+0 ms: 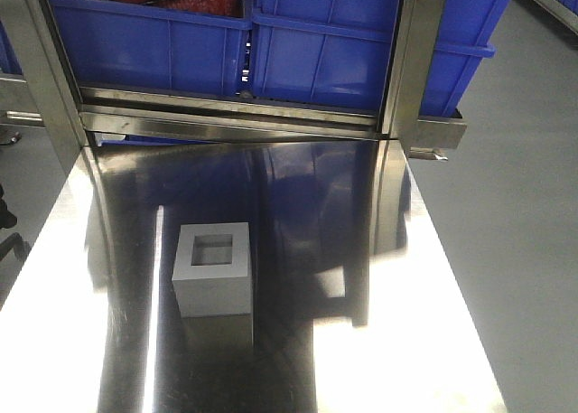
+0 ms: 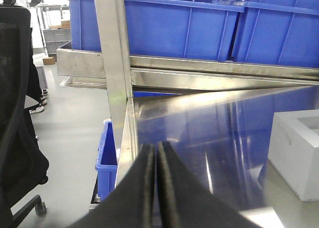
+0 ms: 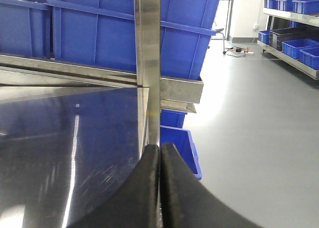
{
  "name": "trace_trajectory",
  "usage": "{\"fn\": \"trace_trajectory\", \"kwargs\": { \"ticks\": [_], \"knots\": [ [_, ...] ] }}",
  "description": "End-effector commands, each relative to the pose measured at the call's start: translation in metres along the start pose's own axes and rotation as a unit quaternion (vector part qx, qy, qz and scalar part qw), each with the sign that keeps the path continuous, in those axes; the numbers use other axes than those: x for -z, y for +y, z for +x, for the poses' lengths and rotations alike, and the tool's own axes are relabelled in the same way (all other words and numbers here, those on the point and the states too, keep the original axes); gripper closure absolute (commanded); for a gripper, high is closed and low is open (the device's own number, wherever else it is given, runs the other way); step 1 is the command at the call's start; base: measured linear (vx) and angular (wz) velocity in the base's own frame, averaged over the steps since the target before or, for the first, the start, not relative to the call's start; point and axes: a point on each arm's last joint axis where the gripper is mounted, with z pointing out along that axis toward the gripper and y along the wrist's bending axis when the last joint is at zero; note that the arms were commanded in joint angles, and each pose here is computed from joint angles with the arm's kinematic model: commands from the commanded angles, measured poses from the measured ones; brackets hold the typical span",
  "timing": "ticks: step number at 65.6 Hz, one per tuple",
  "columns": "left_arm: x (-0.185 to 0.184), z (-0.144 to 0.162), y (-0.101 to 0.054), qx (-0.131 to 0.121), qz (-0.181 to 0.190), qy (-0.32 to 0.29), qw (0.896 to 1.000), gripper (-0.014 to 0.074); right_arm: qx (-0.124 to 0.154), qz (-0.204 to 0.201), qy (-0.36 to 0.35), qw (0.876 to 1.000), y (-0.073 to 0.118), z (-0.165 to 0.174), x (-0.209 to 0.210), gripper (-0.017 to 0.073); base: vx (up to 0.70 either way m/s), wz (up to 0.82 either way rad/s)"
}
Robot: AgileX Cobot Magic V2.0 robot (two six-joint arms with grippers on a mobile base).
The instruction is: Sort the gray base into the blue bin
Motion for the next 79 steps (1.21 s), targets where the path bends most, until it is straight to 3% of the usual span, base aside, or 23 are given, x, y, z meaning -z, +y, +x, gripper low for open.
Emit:
{"fn": "trace_trajectory", "kwargs": {
  "ticks": [1,18,33,47,55,70,79],
  "knots": [
    [0.000,0.001,-0.001,0.003,0.004,-0.035,0.999,0.0599,0.006,0.000,-0.035,0.999,0.000,-0.002,0.000,0.0568,0.00,0.00],
    [0.006,-0.030,-0.003,0.005,0.016,-0.154,0.988,0.0599,0.006,0.000,-0.035,0.999,0.000,-0.002,0.000,0.0568,0.00,0.00],
    [0.011,-0.074,-0.003,0.005,0.014,-0.169,0.985,0.0599,0.006,0.000,-0.035,0.999,0.000,-0.002,0.000,0.0568,0.00,0.00],
    [-0.008,-0.117,-0.003,0.006,0.009,-0.111,0.994,0.0599,0.006,0.000,-0.035,0.999,0.000,-0.002,0.000,0.0568,0.00,0.00],
    [-0.030,-0.133,-0.003,0.015,0.004,-0.037,0.999,0.0599,0.006,0.000,-0.035,0.999,0.000,-0.002,0.000,0.0568,0.00,0.00],
    [-0.075,-0.134,-0.003,0.018,-0.005,0.098,0.995,0.0599,0.006,0.000,-0.035,0.999,0.000,-0.002,0.000,0.0568,0.00,0.00],
    [-0.088,-0.126,-0.003,0.016,-0.006,0.129,0.991,0.0599,0.006,0.000,-0.035,0.999,0.000,-0.002,0.000,0.0568,0.00,0.00]
  ]
}}
